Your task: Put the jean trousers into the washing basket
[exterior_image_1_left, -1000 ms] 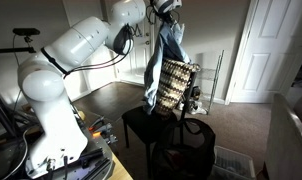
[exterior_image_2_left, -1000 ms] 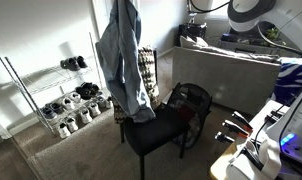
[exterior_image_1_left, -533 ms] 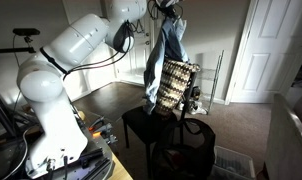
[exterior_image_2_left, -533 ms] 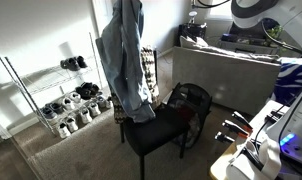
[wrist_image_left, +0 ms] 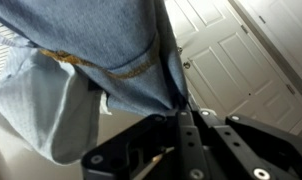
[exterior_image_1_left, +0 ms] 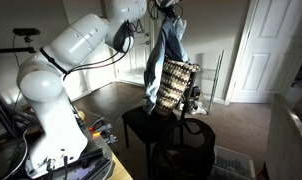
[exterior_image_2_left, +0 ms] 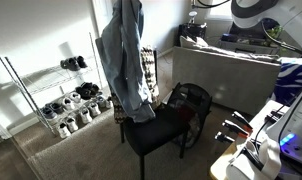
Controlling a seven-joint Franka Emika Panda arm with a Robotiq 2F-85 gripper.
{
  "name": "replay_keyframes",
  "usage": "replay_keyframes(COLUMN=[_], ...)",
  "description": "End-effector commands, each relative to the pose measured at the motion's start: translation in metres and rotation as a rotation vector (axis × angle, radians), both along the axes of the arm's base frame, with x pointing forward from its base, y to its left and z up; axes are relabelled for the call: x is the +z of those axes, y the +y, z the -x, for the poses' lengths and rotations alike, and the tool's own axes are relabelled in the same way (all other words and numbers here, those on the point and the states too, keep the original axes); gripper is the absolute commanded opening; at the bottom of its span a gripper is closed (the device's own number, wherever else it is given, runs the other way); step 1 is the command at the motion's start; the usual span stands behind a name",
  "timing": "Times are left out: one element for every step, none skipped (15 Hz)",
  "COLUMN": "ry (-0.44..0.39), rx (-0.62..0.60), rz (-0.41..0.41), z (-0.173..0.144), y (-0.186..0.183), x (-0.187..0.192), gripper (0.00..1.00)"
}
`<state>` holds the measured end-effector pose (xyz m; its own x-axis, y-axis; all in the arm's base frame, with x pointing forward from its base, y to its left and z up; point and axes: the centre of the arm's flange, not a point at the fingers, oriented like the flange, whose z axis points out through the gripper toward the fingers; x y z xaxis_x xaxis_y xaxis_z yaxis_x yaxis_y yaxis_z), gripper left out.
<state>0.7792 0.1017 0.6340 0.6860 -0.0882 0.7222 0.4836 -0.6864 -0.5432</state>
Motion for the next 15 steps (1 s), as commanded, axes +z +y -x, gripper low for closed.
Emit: replay_keyframes(ry=[0.000, 0.023, 0.035, 0.043, 0.055, 0.060, 0.058, 0.055, 0.048, 0.040, 0.035, 0.029, 0.024, 0.024, 0.027], rx=[0.000, 0.002, -0.008, -0.020, -0.020, -0.008, -0.018, -0.035, -0.052, -0.074, -0.081, -0.089, -0.092, -0.090, -0.073], rz=[0.000, -0.039, -0.059, -0.102, -0.148, -0.205, -0.249, -0.297, -0.339, -0.371, -0.403, -0.436, -0.469, -0.499, -0.522], z=[0.000, 0.014, 0.020, 0.027, 0.033, 0.041, 0.044, 0.046, 0.049, 0.052, 0.056, 0.060, 0.064, 0.068, 0.073], y=[0.000, -0.007, -0.017, -0.036, -0.050, -0.072, -0.087, -0.104, -0.122, -0.141, -0.159, -0.175, -0.191, -0.206, -0.217], x=[0.000, -0.008, -0.012, -0.012, -0.014, -0.011, -0.011, -0.010, -0.009, -0.008, -0.007, -0.005, -0.005, -0.001, 0.001], gripper=[0.00, 0.00, 0.00, 0.00, 0.00, 0.00, 0.00, 0.00, 0.00, 0.00, 0.00, 0.00, 0.00, 0.00, 0.00])
